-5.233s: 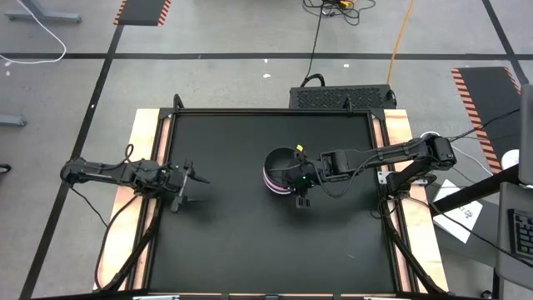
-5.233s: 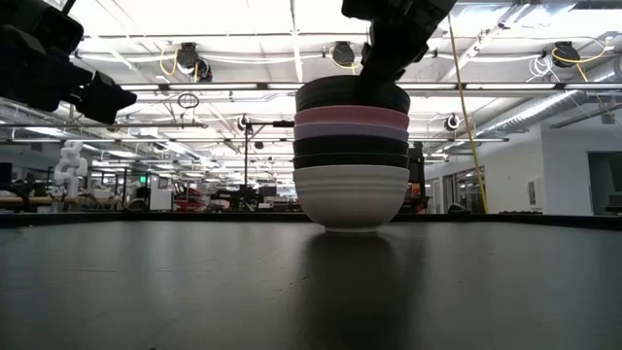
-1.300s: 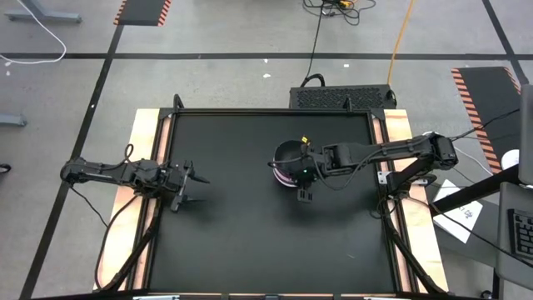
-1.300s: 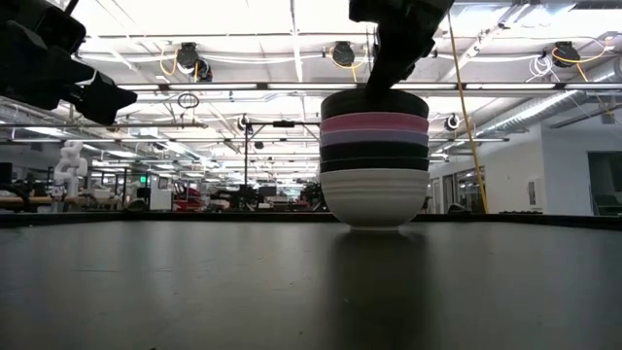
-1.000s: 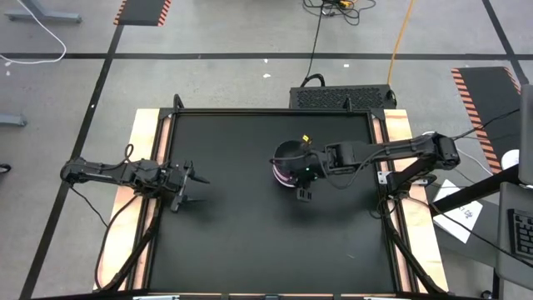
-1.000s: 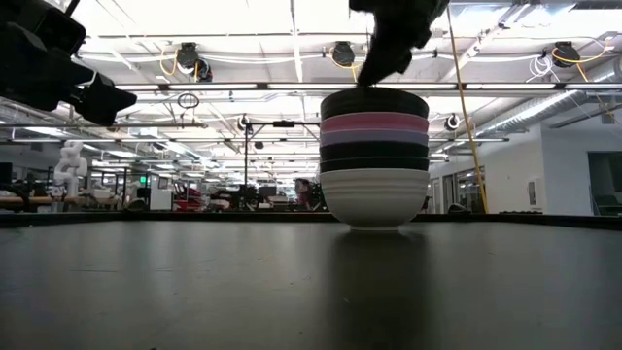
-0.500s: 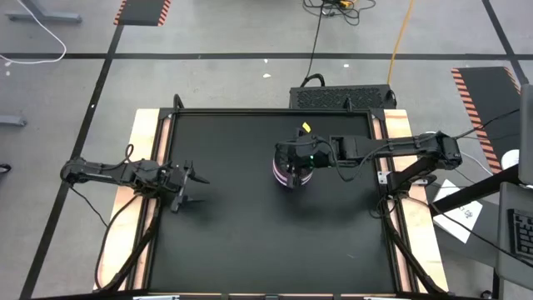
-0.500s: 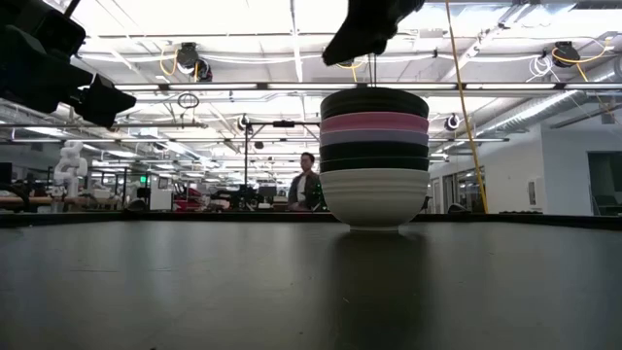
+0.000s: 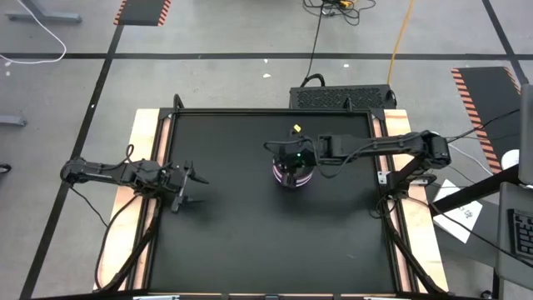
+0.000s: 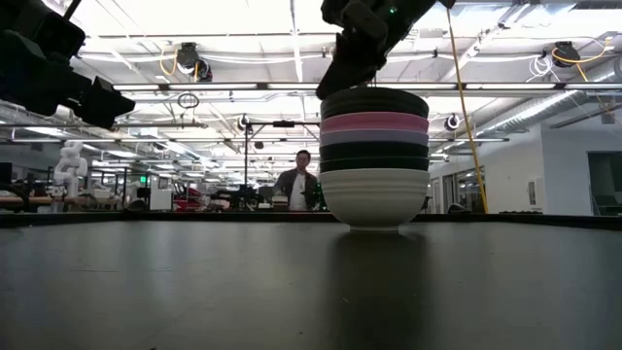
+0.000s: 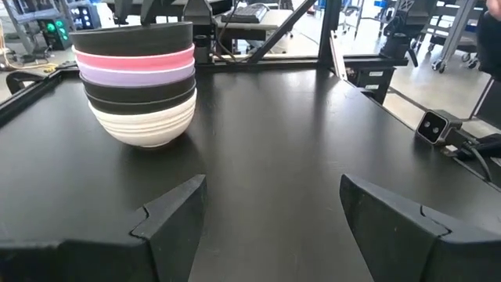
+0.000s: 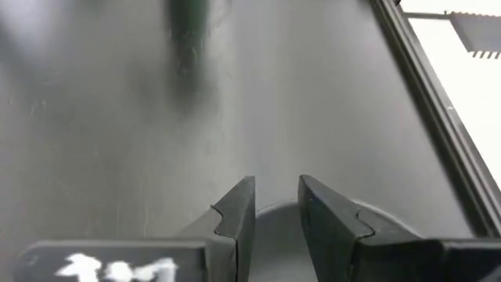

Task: Nest bowls inside each other
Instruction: Stack the black bowl on top of the pink bowl

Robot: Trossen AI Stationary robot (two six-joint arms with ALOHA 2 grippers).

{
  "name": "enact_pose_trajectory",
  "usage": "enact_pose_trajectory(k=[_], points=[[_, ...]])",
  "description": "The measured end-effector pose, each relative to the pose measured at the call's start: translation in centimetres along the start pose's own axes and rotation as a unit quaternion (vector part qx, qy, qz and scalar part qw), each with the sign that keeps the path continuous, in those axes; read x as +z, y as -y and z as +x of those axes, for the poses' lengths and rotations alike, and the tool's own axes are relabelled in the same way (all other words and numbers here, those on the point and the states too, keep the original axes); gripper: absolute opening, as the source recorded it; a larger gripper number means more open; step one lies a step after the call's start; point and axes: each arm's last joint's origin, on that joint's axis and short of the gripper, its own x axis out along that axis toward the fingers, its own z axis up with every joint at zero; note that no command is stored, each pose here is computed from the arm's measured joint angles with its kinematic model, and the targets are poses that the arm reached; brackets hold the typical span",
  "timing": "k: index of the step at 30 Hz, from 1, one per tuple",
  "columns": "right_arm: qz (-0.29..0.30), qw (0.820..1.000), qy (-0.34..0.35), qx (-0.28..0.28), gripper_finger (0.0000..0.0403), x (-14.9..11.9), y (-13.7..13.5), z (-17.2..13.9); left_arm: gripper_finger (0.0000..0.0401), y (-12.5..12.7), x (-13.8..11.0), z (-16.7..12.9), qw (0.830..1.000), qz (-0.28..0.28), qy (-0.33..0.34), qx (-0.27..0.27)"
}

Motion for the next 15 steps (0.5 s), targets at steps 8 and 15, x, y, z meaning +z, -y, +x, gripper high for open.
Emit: enact_pose_trajectory(k=[8,15], points=[[0.015,1.0,-0.014,0.001,0.0089,-0.7,-0.1,0.3,0.0294,0.0,0.0,0.0,1.0,0.0,-0.001,0.0],[0.017,1.0,-0.021,-0.001,0.0089,-1.9,-0.2,0.9,0.0294,0.0,0.0,0.0,1.0,-0.001,-0.001,0.0]])
